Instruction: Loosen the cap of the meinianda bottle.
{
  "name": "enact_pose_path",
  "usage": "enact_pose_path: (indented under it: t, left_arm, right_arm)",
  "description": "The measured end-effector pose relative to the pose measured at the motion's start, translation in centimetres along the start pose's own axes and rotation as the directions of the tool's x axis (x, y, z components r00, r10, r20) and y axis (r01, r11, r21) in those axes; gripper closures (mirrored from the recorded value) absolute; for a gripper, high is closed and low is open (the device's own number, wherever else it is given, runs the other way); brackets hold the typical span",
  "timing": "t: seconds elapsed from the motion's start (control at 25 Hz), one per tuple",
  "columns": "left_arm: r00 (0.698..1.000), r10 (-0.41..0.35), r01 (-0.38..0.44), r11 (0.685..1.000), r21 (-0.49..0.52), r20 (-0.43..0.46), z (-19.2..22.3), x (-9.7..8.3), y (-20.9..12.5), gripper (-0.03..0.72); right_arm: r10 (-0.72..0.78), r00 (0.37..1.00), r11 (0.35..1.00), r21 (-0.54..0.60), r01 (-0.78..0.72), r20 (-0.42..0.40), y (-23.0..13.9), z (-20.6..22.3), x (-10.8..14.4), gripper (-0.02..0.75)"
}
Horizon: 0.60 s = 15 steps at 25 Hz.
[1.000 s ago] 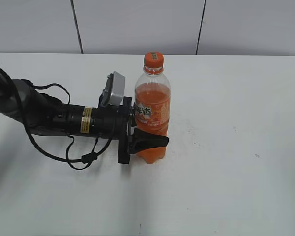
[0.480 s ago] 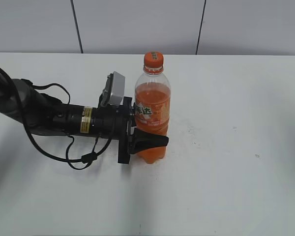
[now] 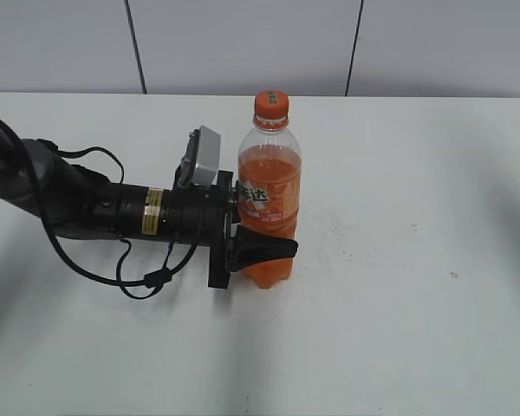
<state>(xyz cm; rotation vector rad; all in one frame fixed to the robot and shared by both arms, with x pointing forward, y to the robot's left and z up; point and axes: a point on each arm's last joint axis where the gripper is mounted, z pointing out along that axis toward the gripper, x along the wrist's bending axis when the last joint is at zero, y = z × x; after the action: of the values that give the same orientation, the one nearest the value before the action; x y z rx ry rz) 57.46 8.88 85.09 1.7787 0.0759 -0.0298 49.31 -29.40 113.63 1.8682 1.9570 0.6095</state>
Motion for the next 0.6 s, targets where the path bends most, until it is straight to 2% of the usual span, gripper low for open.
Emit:
enact_pose_path:
  t: [0.24,0.36,0.6]
  left_arm:
    - [1.0,0.0,0.0,1.0,0.0,-0.001,0.0,0.0,0.0,0.298]
    - [1.0,0.0,0.0,1.0,-0.001,0.0,0.0,0.0,0.0,0.298]
    - [1.0,-0.001,0.001,1.0,-0.002,-0.002,0.0,0.0,0.0,0.298]
  right_arm:
    - [0.075,0.995,0.991,0.118,-0.067,-0.061,2.4,1.4,0.4,0.224]
    - [0.147,0.985,0.983,0.124,-0.136,-0.085,3.5,1.1,1.4,0.224]
    - [0.143,0.979,0.985,0.116,-0.126,-0.145,5.3,0.9,7.0,0.224]
